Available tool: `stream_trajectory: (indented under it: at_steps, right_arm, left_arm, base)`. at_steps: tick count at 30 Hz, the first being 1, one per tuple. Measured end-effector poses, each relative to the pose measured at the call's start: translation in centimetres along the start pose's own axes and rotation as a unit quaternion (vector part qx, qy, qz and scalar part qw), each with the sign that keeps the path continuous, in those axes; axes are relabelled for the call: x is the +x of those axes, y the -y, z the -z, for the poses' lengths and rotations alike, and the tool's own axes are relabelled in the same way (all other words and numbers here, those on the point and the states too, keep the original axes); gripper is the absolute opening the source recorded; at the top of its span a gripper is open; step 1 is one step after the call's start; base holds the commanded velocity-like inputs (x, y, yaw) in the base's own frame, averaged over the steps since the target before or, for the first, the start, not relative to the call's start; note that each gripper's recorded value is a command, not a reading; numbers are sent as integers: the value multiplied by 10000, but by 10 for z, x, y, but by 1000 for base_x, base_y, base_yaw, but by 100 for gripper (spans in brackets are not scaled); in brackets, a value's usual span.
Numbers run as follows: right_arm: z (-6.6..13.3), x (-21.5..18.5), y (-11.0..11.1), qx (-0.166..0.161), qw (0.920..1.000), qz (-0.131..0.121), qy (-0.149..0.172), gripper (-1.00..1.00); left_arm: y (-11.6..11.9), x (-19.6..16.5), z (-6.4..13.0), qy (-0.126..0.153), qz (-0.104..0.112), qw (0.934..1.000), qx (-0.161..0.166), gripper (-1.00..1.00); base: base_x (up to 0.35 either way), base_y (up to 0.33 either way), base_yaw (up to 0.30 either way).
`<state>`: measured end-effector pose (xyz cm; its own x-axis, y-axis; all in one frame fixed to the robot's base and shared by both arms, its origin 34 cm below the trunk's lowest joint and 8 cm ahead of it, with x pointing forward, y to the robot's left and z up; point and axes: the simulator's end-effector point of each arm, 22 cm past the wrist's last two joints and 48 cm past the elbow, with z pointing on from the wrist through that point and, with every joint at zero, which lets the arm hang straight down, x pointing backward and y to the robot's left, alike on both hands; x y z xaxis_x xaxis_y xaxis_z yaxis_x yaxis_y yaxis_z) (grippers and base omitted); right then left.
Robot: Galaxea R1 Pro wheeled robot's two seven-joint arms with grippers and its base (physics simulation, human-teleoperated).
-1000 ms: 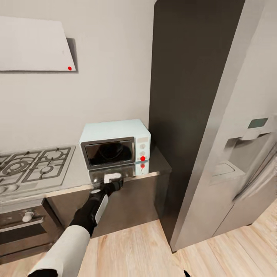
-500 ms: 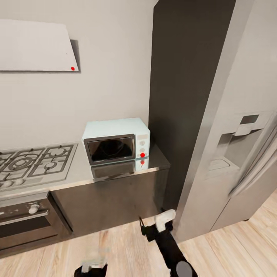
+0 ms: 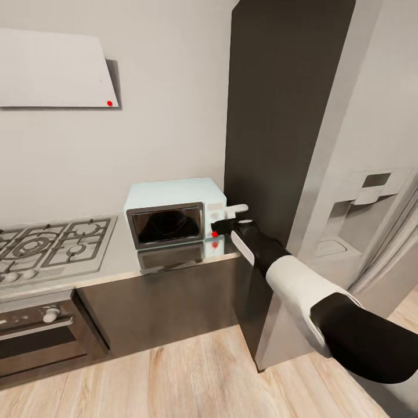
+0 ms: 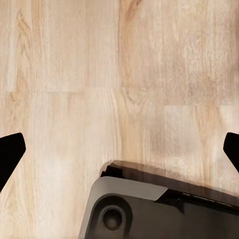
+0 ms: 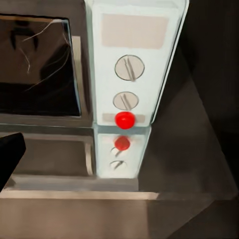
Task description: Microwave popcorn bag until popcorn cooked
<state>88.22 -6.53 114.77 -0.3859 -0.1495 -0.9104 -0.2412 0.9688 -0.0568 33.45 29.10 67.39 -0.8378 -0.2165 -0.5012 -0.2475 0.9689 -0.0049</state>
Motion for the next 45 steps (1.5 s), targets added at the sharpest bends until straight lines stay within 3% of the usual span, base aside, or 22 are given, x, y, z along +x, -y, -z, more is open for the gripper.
stream_trajectory:
  at_steps: [1,11,17,25,45]
  right_arm:
    - [-1,2,2,19,10000,3,-20,-100]
    - [-5,36,3,44,9996,-13,-278,-100]
    - [-5,43,2,32,9994,-16,-331,-100]
    - [-4,105,-11,-80,9974,-95,-712,-100]
    - [-4,114,-1,147,9968,-61,-781,-100]
  left_arm:
    - [0,2,0,-8,4,10000,-2,100]
    - [0,5,0,-24,46,10000,-5,100]
    - [-4,30,1,-297,7,9996,-25,100]
    - [-1,33,1,-308,24,9995,-15,100]
    - [5,17,-4,-196,28,9998,26,100]
  base:
    - [0,0,0]
    - [54,45,0]
    - [262,258,0]
    - [72,75,0]
    - [80,0,0]
